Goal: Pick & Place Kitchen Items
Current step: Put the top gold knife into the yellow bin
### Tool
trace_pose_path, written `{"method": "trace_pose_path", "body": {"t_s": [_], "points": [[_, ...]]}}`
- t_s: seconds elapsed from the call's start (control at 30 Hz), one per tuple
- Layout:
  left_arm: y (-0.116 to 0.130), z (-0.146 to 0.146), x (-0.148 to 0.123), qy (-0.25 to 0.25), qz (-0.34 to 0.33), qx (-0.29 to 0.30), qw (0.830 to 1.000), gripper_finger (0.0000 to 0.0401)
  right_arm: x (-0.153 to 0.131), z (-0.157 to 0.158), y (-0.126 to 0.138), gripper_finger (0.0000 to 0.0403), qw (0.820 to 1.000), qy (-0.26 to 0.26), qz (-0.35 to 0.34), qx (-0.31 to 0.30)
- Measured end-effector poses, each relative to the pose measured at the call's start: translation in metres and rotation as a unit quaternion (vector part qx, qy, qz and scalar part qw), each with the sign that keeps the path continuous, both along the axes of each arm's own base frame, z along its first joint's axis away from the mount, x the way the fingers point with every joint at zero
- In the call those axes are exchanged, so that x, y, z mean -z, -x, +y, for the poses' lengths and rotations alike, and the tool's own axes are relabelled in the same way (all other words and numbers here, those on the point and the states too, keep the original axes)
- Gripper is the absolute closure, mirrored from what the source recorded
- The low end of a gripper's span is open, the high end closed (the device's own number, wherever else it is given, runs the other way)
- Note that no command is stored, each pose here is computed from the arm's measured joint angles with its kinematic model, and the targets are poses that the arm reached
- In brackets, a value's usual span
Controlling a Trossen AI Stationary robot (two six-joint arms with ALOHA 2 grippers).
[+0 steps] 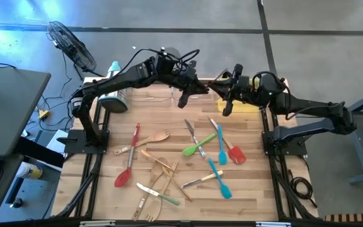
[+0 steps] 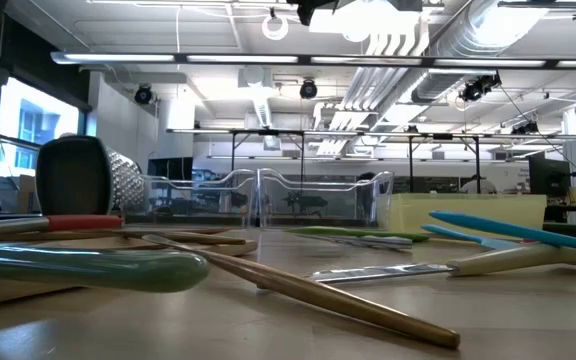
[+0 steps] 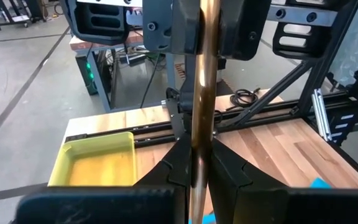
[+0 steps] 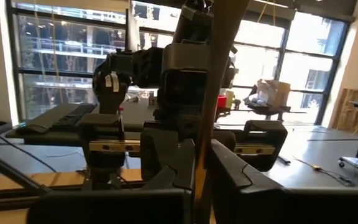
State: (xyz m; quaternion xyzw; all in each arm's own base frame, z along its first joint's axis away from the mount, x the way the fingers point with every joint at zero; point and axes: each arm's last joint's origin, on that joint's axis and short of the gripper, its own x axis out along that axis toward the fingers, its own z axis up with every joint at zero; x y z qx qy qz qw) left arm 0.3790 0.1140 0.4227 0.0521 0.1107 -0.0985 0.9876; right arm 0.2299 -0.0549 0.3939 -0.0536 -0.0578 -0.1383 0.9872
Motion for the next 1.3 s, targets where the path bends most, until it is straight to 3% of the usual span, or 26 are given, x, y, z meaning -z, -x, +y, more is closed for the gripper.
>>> {"method": "trace_pose_path", "body": {"t_s": [0.43, 0.8, 0.93, 1.13, 1.3], "points": [[-0.001, 0.000, 0.007, 0.007, 0.014, -0.008, 1.000, 0.0360, 0.005, -0.004, 0.000, 0.0393, 0.999, -0.024, 0.017, -0.014], [-0.001, 0.004, 0.007, 0.033, 0.022, -0.091, 0.995, 0.0255, 0.009, -0.003, 0.005, 0.0393, 0.998, -0.029, 0.052, -0.006], [0.000, 0.004, 0.009, 0.037, 0.035, -0.099, 0.994, 0.0206, 0.015, -0.003, 0.013, 0.0393, 0.994, -0.032, 0.099, 0.034], [0.008, 0.003, 0.017, 0.009, 0.095, -0.106, 0.990, 0.0165, 0.028, -0.004, 0.034, 0.0393, 0.970, -0.020, 0.205, 0.128], [0.017, 0.002, 0.025, 0.007, 0.162, -0.132, 0.978, 0.0163, 0.049, -0.012, 0.048, 0.0393, 0.925, -0.013, 0.333, 0.179]]}}
